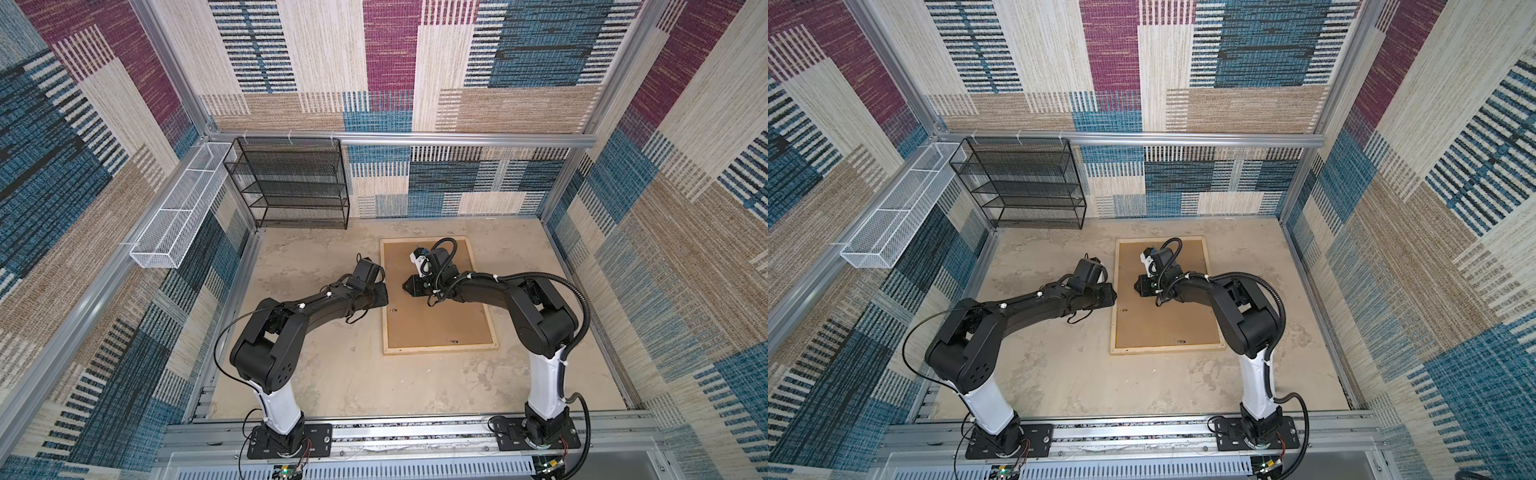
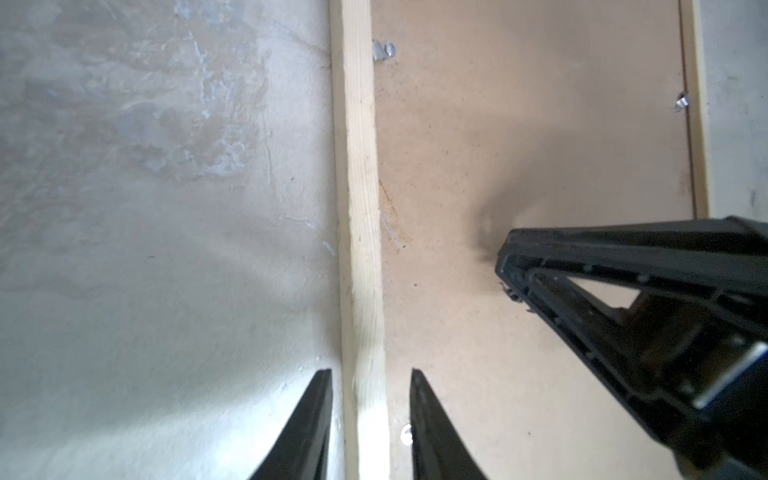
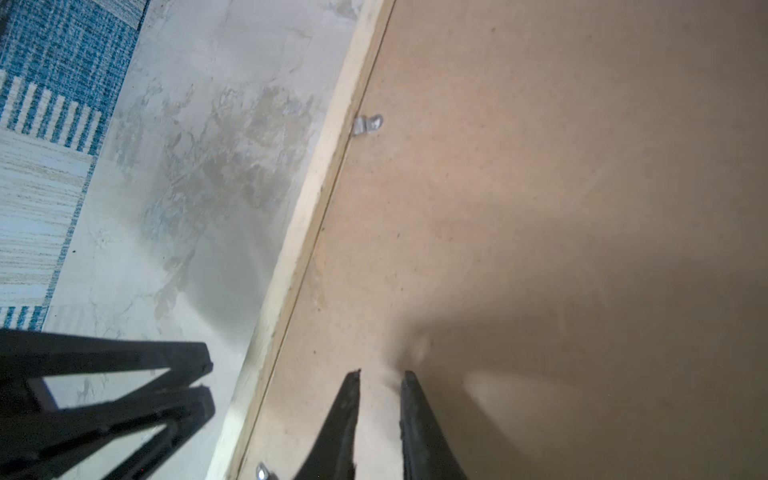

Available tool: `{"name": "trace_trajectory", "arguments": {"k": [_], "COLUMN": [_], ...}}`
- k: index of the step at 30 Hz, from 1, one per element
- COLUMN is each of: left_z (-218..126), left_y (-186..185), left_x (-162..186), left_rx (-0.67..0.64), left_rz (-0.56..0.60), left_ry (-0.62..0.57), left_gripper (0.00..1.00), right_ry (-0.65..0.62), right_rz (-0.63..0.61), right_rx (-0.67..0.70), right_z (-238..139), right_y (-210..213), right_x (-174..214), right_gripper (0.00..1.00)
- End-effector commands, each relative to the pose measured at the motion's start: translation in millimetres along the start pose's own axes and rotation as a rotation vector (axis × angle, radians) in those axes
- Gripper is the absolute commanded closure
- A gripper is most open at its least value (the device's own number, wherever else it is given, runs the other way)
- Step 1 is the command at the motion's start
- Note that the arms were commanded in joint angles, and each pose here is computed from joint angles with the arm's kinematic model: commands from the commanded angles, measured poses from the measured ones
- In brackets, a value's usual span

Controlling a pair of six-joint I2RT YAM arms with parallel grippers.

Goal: Put the photo into the frame

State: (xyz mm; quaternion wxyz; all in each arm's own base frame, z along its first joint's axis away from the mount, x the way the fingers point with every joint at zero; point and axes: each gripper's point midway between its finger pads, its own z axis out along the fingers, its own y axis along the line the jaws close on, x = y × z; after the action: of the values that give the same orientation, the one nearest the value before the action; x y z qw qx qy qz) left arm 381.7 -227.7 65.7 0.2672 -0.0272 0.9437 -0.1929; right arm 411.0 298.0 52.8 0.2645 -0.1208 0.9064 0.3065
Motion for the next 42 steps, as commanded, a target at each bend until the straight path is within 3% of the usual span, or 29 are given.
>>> {"name": "trace_trajectory", "arguments": {"k": [1,11,23,35,42], "left_z": [-8,-24,-21,-10,-13], "left_y": [2,5,-6,0,6], "left_x": [11,58,79,89,91], "left_rx": [-0.004,-0.009,0.012,-0.03,-0.061], "left_rz": [0.015,-0.028,-0.016,0.0,0.015], "left_ry": [0.027,0.073,0.1,0.145,0.162], "left_gripper": [0.65,0.7,0.76,0.84,0.88], "right_ry": [-0.014,0.055,0.098,0.129,0.113], "right_rz": [-0.02,-0.047,-0.066,-0.071,-0.081], "right_rx": [-0.038,-0.101,-0.144,-0.121,-0.02], "right_z": [-11,-23,-14,-2,5], "right_y": [10,37,66,57,40], "right_x": [3,44,65,76,70], "right_gripper": [0.87,1.0,1.0,1.0,1.0]}}
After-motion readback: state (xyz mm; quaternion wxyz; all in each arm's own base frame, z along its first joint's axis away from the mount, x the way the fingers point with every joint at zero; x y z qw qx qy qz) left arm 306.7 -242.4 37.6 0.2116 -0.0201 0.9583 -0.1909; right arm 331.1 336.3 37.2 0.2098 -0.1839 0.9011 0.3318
